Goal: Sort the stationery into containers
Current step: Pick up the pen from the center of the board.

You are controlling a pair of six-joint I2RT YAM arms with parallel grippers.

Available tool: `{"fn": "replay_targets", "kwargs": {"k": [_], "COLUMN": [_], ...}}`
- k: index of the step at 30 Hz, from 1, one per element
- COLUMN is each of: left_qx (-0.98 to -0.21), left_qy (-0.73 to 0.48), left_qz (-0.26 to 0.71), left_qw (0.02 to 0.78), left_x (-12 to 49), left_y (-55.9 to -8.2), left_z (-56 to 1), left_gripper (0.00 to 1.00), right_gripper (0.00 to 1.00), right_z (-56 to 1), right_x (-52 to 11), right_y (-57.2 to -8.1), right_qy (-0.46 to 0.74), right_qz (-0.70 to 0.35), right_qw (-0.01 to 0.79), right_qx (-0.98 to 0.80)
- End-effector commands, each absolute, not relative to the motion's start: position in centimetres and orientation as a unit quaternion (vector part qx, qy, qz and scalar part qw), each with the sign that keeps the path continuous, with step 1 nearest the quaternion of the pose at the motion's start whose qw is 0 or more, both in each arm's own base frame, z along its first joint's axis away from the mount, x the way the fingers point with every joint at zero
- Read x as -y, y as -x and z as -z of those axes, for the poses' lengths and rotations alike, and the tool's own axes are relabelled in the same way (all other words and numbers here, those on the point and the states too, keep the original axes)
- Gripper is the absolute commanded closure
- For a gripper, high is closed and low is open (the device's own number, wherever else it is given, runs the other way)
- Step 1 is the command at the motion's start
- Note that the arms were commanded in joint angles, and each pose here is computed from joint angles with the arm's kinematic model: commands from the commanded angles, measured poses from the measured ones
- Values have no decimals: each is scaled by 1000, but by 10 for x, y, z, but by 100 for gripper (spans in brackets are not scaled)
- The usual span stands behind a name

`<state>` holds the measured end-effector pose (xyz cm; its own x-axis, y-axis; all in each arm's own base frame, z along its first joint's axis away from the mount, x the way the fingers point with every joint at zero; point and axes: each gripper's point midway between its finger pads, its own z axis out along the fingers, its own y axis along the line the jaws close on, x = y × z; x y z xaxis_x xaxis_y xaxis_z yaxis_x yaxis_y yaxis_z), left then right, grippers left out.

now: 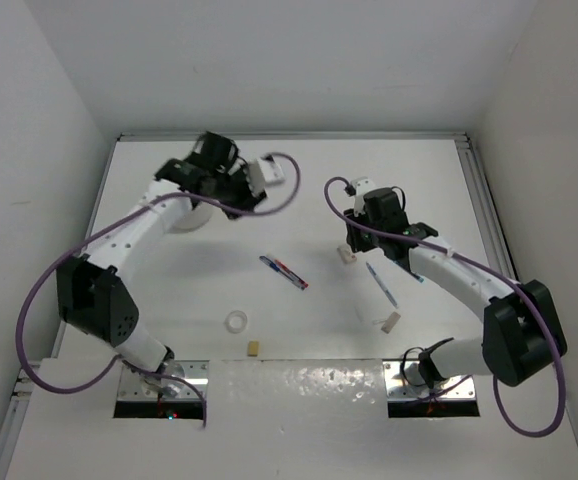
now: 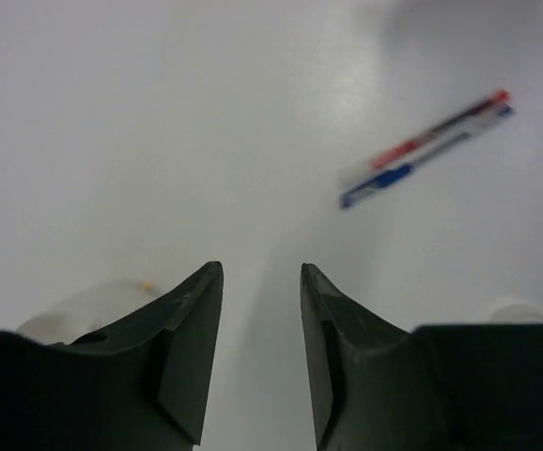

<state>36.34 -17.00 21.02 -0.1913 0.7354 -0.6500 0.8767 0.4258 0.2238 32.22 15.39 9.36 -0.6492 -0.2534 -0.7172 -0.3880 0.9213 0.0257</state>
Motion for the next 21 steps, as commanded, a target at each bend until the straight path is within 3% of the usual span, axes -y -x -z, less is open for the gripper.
{"fn": "replay_targets", "kwargs": {"k": [1,3,5,7,12,17,21], "left_qx": [-711,-691,-666,-610,-490,-460,-393], "left_qy": [-633,-654,-678,-713,-794,-814,-863], "left_qz": [139,137,129,111,122,208,252], "left_qw": [273,277,281,329,340,287,194], "left_x": [200,219,229,248,267,274,248], "left_y": [-313,-309,-304,-310,-289,-280,-244], "left_z": [-155,-142,-127,-124,-100,-83,-64], "left_gripper": [63,83,100,100,94,76,72], "right_gripper": [69,69,56,55,52,49,47], "right_z": [-103,-102,-95,-89,-82,-78,-77], "right_x": [-159,-149,-137,-121,-117,-112,-106], "right_y": [-316,-317,-315,-315,-306,-291,-282], "right_qy": [155,125,71,23,22,20,13], "right_qz": [-114,-110,-114,-119,-116,-107,-104], "right_qw": [390,394,381,366,357,343,357], "right_qx": [-901,-904,-915,-923,-927,-933,-928]}}
